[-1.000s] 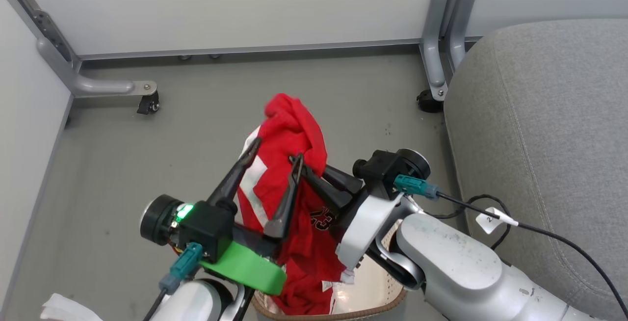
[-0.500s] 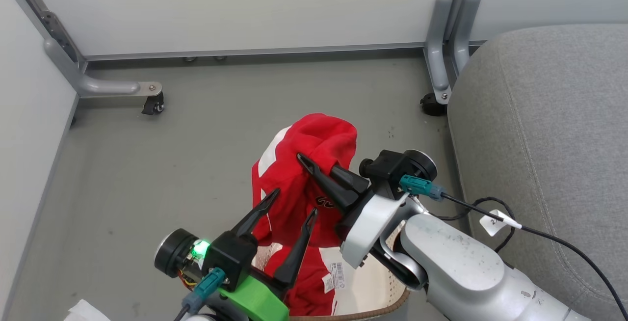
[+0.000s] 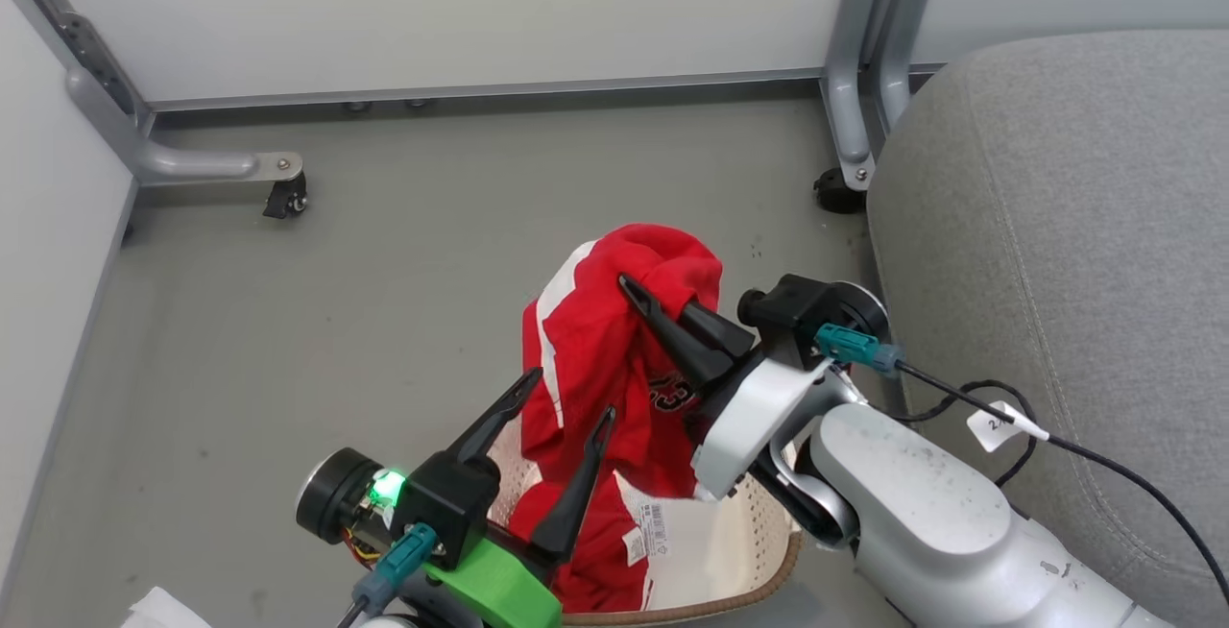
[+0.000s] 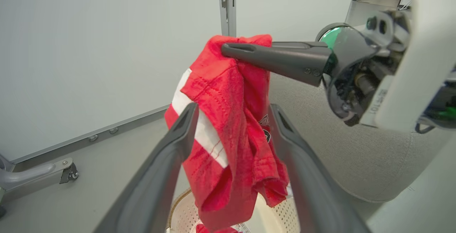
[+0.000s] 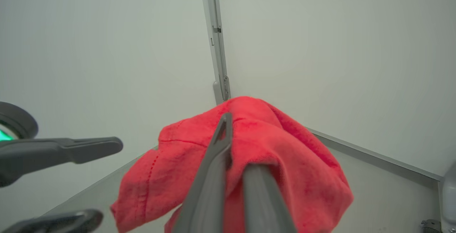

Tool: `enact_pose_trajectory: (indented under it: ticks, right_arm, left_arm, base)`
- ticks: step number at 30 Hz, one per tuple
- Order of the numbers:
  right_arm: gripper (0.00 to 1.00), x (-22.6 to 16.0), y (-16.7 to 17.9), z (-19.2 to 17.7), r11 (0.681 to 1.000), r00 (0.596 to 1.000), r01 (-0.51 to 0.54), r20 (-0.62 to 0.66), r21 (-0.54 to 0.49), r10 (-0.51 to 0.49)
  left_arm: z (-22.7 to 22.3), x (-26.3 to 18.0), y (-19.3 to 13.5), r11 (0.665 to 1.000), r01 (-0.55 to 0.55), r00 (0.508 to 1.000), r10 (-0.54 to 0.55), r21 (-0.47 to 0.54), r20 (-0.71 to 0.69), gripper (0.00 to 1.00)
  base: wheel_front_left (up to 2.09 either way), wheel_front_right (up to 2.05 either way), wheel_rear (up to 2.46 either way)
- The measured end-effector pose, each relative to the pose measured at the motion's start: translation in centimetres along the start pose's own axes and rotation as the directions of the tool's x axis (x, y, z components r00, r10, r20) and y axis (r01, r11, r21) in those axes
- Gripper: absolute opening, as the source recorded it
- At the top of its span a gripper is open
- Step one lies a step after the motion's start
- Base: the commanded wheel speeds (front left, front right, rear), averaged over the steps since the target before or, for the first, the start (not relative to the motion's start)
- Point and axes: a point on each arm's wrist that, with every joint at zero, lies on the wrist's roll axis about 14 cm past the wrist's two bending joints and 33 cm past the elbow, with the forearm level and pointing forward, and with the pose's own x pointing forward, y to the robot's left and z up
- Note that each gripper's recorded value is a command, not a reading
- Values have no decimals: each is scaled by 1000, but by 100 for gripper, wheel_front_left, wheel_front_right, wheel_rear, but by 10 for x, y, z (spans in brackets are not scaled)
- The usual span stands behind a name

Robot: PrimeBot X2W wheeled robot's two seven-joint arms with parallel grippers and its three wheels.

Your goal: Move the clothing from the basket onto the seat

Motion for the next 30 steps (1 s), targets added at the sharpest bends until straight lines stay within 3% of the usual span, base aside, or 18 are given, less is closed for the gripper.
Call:
enact_pose_trajectory:
  ticks: [8, 16, 22, 25, 30]
  right_arm:
    - [0, -27, -53, 3, 987, 987, 158, 4, -22, -158]
    - [0, -76, -109, 14, 931, 931, 363, 33, -32, -362]
    - [0, -128, -147, 23, 846, 846, 532, 61, -23, -530]
    - [0, -157, -164, 29, 789, 788, 613, 80, -26, -610]
    - [0, -211, -197, 45, 667, 666, 744, 117, -43, -736]
  left_arm:
    - [0, 23, -18, 995, 96, 995, -96, 8, 6, 100]
    - [2, 59, -56, 961, 274, 962, -274, 35, 13, 100]
    - [-7, 76, -95, 907, 420, 907, -420, 23, -12, 100]
    - [-8, 83, -114, 875, 483, 875, -483, 15, -13, 100]
    - [-8, 92, -144, 812, 583, 812, -583, -5, -1, 100]
  base:
    - [0, 0, 0]
    - [0, 0, 0]
    - [0, 0, 0]
    - [0, 0, 0]
    - [0, 0, 0]
